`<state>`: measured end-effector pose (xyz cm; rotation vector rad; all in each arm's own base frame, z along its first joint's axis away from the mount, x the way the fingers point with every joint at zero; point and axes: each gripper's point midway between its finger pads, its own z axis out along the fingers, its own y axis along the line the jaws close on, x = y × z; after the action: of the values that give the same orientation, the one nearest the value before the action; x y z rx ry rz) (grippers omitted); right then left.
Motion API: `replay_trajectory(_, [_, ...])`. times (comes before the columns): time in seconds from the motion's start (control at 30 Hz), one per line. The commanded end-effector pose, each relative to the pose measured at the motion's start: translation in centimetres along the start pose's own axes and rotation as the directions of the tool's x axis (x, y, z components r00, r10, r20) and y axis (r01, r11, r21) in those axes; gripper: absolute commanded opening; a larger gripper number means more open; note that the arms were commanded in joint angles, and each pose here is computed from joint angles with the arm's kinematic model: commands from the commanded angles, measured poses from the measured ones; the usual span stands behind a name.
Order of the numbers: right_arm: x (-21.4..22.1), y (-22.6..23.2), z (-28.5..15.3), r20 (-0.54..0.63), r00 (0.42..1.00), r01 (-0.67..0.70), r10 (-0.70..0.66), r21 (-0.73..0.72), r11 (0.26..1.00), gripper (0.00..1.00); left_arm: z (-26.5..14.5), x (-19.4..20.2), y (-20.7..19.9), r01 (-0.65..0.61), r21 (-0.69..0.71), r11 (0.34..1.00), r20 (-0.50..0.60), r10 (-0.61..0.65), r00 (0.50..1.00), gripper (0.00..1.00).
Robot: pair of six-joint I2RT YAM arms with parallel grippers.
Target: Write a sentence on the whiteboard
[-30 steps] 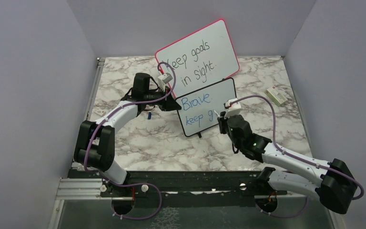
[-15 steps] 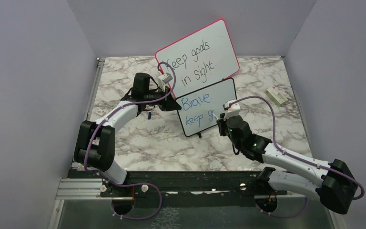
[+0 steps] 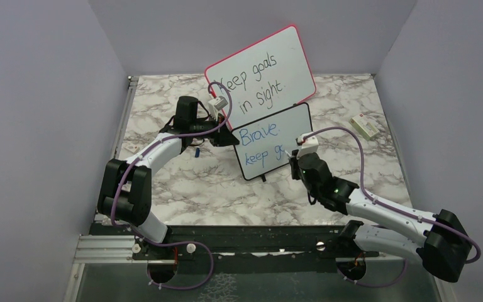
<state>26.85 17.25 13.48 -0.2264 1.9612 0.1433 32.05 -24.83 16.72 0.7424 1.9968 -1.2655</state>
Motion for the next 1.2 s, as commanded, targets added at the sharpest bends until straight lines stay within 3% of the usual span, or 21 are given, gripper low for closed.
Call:
replay_trajectory(0.0, [-1.1, -0.6, 0.2, 0.051, 0.998, -0.025, 0.023, 0.036, 0.999, 0.01, 0.3, 1.3, 0.7, 0.015, -0.038, 0.999, -0.043, -0.016, 0.999, 0.00])
replay_trajectory(1.17, [-3.8, 1.4, 0.4, 0.114, 0.993, -0.011, 0.019, -0.070, 0.997, 0.00, 0.3, 1.3, 0.7, 0.014, -0.037, 0.999, -0.043, -0.015, 0.999, 0.00])
